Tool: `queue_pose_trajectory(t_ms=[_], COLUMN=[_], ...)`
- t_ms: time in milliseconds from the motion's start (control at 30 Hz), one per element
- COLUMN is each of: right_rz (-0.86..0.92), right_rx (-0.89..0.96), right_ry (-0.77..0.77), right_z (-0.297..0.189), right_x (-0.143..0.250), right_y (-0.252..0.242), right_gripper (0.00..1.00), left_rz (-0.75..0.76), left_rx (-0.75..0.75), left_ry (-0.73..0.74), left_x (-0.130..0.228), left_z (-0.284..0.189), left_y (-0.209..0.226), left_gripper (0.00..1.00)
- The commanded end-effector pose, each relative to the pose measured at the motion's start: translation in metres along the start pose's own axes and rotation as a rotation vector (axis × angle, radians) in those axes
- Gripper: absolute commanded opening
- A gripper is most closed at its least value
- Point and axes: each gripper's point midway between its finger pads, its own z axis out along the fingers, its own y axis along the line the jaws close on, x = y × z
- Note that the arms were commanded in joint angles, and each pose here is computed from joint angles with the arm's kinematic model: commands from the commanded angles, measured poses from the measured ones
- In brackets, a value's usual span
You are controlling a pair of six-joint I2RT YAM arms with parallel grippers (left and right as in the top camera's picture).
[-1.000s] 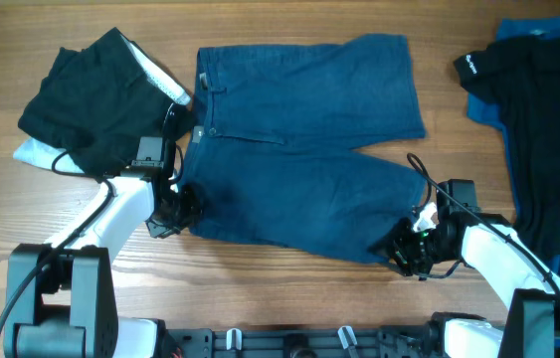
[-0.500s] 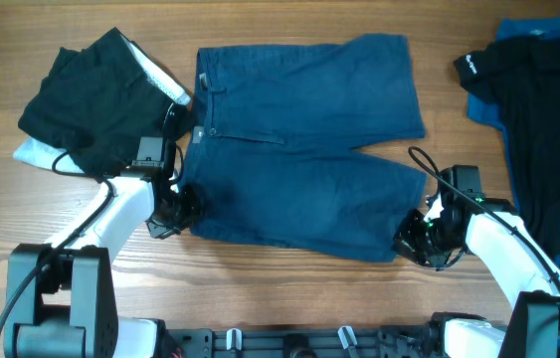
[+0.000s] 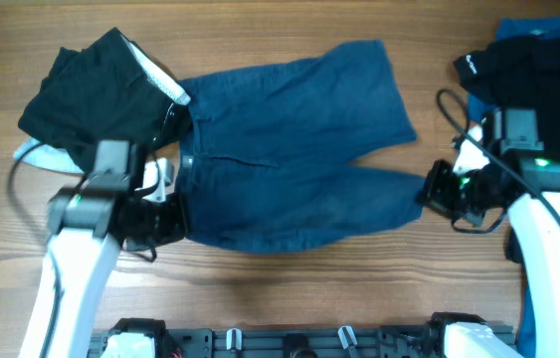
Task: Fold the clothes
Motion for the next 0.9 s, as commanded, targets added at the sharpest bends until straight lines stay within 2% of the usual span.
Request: queue_pose_trajectory(t_ms=[0, 67, 133, 267, 367, 533, 667, 767, 867], right_rz=[-0.084, -0.06, -0.039, 0.023, 0.085, 0.162, 0.144, 0.127, 0.095], right_rx=[-0.057, -0.094, -0.104, -0.073, -0.031, 0.022, 0.001, -0.024, -0.005], right_ry=[-0.186, -0.305, -0.349, -0.33, -0.404, -0.4, -0.425, -0.372, -0.213], right_z=[-0.047, -0.057, -0.052, -0.038, -0.062, -0.082, -0.094, -0.086, -0.054], right_x=[-0.035, -0.066, -0.087, -0.108, -0.121, -0.106, -0.099, -0.089, -0.062], right_y=[0.03, 0.042, 0.045, 0.026, -0.01, -0.047, -0.044, -0.034, -0.03], right_gripper=[0.05, 0.04, 0.04, 0.04, 0.04, 0.04, 0.04, 0.04, 0.05], left_rz=[0.116, 0.134, 0.137, 0.112, 0.104, 0.189, 0.231, 0.251, 0.219], left_rx=[0.103, 0.128, 0.131, 0.133, 0.137, 0.21, 0.177, 0.087, -0.016], left_ry=[-0.218, -0.294, -0.304, -0.191, -0.114, -0.001, 0.123, 0.1, 0.036], left_x=[-0.009, -0.017, -0.025, -0.026, -0.013, 0.019, 0.058, 0.059, 0.047], left_z=[-0.053, -0.064, -0.062, -0.041, -0.034, -0.03, -0.024, -0.019, -0.017], left_y=[-0.026, -0.032, -0.035, -0.034, -0.034, -0.061, -0.073, -0.067, -0.052], left_gripper=[0.04, 0.04, 0.04, 0.04, 0.04, 0.04, 0.04, 0.04, 0.04])
